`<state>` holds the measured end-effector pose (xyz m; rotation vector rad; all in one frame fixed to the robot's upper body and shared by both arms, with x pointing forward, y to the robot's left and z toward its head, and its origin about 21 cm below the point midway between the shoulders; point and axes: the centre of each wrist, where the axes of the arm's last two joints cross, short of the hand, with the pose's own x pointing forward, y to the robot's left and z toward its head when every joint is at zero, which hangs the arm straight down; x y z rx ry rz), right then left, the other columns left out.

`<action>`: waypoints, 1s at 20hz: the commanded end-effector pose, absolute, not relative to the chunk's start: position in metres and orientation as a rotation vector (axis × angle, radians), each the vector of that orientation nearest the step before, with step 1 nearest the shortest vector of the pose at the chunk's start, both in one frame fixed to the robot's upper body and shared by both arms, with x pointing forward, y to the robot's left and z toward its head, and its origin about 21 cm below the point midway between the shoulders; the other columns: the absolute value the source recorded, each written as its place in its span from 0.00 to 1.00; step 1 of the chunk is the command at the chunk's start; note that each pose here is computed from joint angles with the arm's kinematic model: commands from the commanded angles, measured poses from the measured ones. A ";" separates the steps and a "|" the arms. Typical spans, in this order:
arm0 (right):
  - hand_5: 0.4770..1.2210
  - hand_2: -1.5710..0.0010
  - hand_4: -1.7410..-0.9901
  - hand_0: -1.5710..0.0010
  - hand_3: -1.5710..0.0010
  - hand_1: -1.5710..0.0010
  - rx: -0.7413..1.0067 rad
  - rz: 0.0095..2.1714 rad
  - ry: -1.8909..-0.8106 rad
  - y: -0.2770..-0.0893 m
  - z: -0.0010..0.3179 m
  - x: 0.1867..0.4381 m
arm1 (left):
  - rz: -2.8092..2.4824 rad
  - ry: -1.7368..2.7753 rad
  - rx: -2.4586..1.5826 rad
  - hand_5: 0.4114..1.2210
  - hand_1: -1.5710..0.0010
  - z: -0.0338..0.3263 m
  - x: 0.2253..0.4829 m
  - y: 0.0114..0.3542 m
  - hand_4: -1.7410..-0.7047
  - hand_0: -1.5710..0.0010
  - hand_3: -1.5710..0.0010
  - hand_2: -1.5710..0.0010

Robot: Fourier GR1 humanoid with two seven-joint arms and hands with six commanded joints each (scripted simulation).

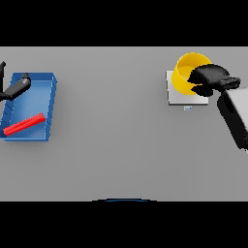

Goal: Pick up the red beaker and tilt it to pour out 1 green nut into yellow bowl. Pick up the yellow bowl and place it on the metallic measuring scale.

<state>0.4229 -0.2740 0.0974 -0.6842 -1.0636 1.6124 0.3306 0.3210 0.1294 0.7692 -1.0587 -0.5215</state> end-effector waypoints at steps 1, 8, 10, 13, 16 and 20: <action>1.00 0.00 0.02 0.00 0.05 0.05 -0.691 1.610 -1.055 -0.274 0.094 0.425 | -0.515 -1.060 0.769 0.39 1.00 0.132 0.331 0.323 0.91 1.00 1.00 1.00; 1.00 0.05 0.11 0.02 0.35 0.08 -0.638 1.577 -1.039 -0.277 0.087 0.431 | -0.519 -1.051 0.767 0.41 1.00 0.128 0.334 0.317 0.90 1.00 1.00 1.00; 0.77 0.28 0.26 0.22 0.48 0.31 -0.630 1.559 -1.023 -0.280 0.088 0.431 | -0.516 -1.040 0.764 0.41 1.00 0.129 0.334 0.319 0.90 1.00 1.00 1.00; 0.55 0.56 0.39 0.60 0.57 0.65 -0.622 1.564 -1.006 -0.280 0.085 0.433 | -0.520 -1.028 0.760 0.41 1.00 0.126 0.338 0.319 0.90 1.00 1.00 1.00; 0.43 0.71 0.46 0.80 0.64 0.82 -0.604 1.575 -1.009 -0.279 0.086 0.435 | -0.528 -1.042 0.755 0.40 1.00 0.121 0.340 0.315 0.90 1.00 1.00 1.00; 0.36 0.84 0.53 0.92 0.72 0.93 -0.593 1.615 -0.994 -0.282 0.085 0.436 | -0.515 -1.044 0.770 0.40 1.00 0.128 0.342 0.321 0.90 1.00 1.00 1.00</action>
